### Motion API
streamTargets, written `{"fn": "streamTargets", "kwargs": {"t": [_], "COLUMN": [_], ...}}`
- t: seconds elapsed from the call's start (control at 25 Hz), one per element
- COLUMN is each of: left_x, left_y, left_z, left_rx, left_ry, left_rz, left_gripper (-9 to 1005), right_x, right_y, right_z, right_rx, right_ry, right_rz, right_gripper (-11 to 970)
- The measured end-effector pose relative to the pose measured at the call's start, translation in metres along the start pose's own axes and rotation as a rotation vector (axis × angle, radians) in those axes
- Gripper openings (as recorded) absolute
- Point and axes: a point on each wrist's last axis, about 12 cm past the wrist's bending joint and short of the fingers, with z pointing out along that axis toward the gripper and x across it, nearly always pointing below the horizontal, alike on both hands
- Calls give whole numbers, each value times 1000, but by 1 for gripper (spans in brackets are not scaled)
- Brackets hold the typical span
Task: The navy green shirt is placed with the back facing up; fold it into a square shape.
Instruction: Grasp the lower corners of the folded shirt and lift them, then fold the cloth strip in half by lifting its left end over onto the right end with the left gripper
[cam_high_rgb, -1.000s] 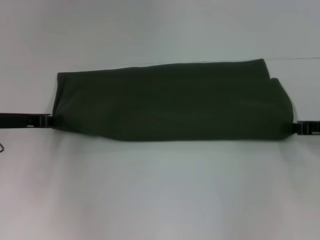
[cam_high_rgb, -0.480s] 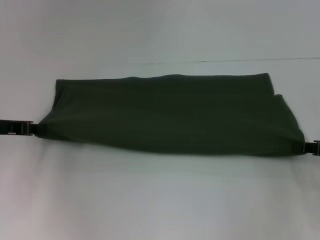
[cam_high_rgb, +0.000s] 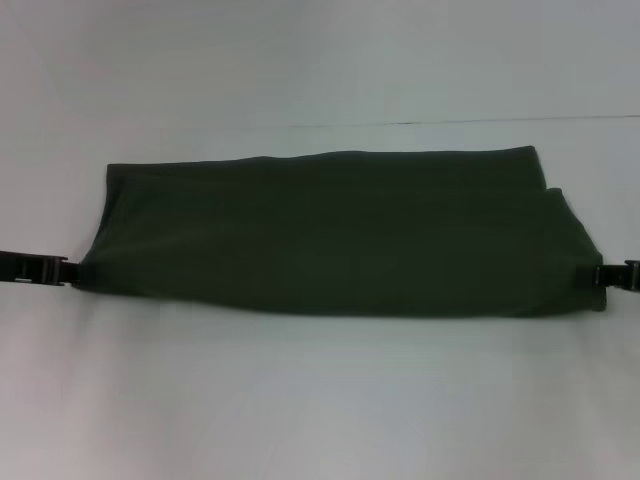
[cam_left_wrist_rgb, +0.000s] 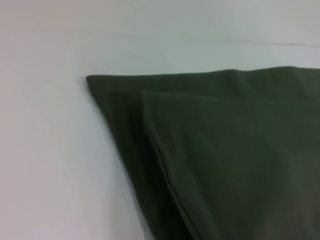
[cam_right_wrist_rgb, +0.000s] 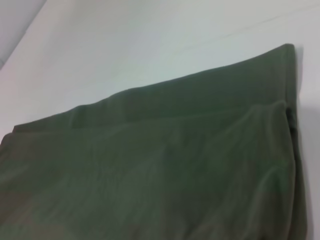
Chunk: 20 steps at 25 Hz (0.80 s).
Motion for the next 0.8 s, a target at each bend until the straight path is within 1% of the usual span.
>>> {"fn": "streamTargets", "kwargs": {"t": [0.28,0.4,0.44,0.48,0.56,0.68,0.8], "left_x": [-1,-6,-11,-11,-17,-24,-32], "left_y": [4,7,9,9,9,8,2], "left_z": [-7,-13,-18,-18,-22,-26,-24], "left_rx": [-28,-43,-45,-45,-39,-23,21], "left_ry": [8,-15,-38,-38,-60,-103,-154], "left_rz": [38,44,43,43,40,31,18], "left_gripper": [114,299,361,395,464,567,657], "right_x": [-11,-17,-20,-24,-33,-50,-66], "right_y": [3,3,3,2,0,1,9], "right_z": [1,0,-1,-2,-5,-9,-10], "right_rx": [-8,1,7,16,42,76,38], "right_ry": [0,-17,-28,-41,-78,-173,-294], "right_rz": [5,-4,-8,-12,-25,-75,-157], "right_gripper": [322,419,451,483,582,730,753]}}
